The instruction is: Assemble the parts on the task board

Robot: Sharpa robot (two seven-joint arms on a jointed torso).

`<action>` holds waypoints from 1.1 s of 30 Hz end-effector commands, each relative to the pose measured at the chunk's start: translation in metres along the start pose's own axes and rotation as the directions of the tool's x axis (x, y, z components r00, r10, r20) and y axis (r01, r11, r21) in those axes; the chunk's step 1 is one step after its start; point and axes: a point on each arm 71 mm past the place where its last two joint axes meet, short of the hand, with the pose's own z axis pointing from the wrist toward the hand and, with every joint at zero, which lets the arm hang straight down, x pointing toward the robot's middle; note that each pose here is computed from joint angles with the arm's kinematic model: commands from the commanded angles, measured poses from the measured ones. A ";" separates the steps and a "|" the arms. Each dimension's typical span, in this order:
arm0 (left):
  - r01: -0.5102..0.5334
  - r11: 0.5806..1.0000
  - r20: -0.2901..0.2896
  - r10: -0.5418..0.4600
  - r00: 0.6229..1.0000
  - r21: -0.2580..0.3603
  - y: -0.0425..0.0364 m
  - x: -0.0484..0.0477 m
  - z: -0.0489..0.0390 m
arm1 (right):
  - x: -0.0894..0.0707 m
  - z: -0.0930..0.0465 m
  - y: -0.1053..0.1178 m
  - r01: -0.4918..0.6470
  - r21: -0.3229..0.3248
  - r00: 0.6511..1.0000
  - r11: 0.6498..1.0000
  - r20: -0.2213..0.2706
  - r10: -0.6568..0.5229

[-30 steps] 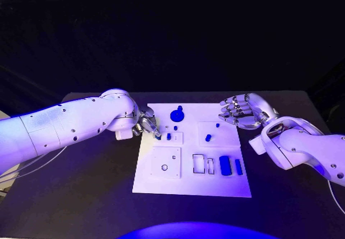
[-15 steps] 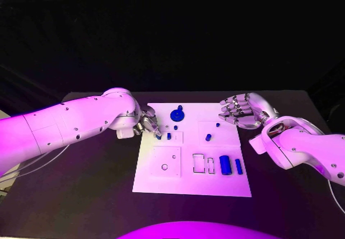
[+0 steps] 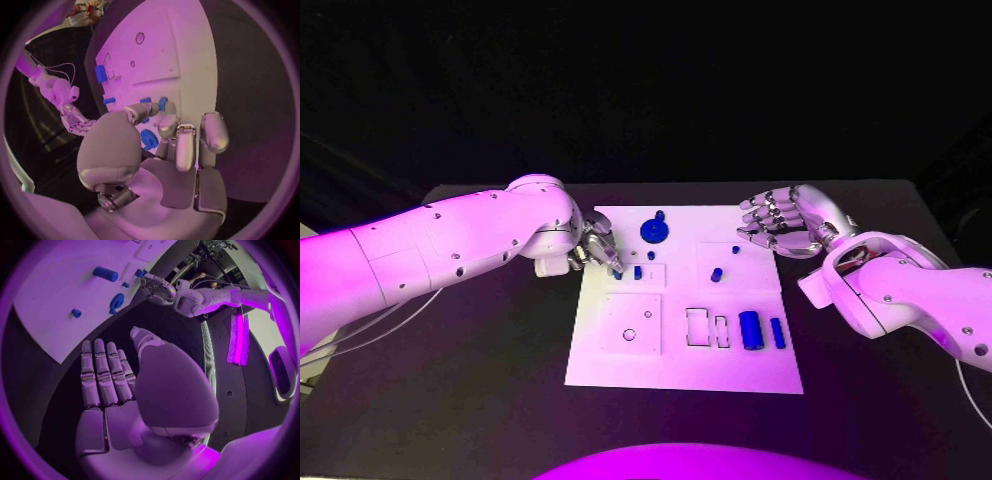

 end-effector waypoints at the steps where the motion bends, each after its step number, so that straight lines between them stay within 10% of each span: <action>1: -0.002 1.000 -0.039 0.002 0.999 0.008 -0.0024 0.0058 0.0019 | 0.001 0.000 0.002 0.002 -0.016 1.000 1.000 -0.007 -0.002; 33: -0.003 1.000 -0.037 0.002 0.999 -0.015 0.0049 0.0030 0.0022 | 0.001 0.000 0.001 0.002 -0.013 1.000 1.000 -0.011 -0.002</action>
